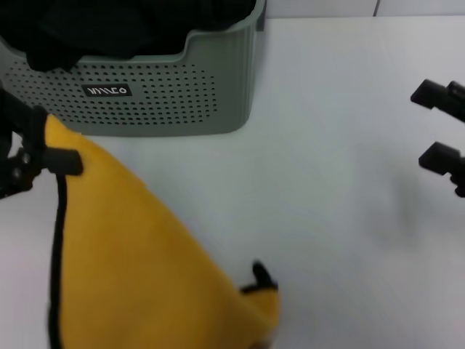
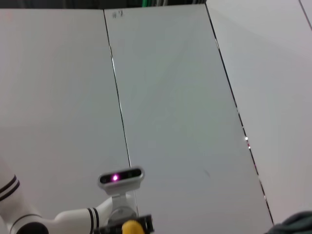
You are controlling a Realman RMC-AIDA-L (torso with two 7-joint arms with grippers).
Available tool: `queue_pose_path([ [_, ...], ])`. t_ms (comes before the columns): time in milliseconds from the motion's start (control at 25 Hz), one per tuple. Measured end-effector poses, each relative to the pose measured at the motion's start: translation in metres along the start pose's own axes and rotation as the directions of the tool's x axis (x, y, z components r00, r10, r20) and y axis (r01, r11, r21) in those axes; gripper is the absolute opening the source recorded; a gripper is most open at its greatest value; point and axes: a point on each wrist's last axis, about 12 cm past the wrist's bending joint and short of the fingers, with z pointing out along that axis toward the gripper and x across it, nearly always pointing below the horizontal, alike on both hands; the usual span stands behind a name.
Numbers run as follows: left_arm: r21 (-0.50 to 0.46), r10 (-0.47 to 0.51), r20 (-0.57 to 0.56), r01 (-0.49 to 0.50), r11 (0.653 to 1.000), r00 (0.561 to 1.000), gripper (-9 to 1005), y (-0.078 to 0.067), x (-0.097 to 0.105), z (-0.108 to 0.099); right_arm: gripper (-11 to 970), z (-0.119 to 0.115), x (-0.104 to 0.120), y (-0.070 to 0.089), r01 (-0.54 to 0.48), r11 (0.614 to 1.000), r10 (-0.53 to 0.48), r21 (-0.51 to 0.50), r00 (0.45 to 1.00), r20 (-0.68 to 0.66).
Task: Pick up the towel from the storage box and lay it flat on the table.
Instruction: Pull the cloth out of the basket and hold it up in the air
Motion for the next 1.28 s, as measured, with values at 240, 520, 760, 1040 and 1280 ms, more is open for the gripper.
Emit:
queue_pose_path([
  [240, -0.078, 0.015, 0.086, -0.009, 0.997, 0.996, 20, 0.001, 0.003, -0.001, 830, 0.01, 0.017, -0.001, -0.035, 0.999, 0.036, 0.007, 0.996, -0.078],
  [520, -0.103, 0.129, 0.226, -0.108, 0.989, 0.966, 21, 0.003, 0.001, 0.01, 830, 0.018, 0.035, -0.005, -0.022, 0.998, 0.032, 0.064, 0.988, -0.151],
  [760, -0.138, 0.229, 0.305, -0.195, 0.971, 0.925, 21, 0.005, -0.003, 0.017, 830, 0.024, 0.037, -0.008, 0.026, 0.997, -0.015, 0.076, 0.99, -0.141],
  [1040, -0.141, 0.296, 0.352, -0.263, 0.955, 0.888, 21, 0.019, -0.014, 0.027, 830, 0.038, 0.041, -0.01, 0.002, 1.0, 0.002, 0.029, 0.986, -0.164],
  [1280, -0.282, 0.368, 0.457, -0.26, 0.923, 0.81, 21, 0.023, -0.016, 0.02, 829, 0.038, 0.057, -0.009, 0.027, 0.995, -0.007, 0.093, 0.977, -0.214],
])
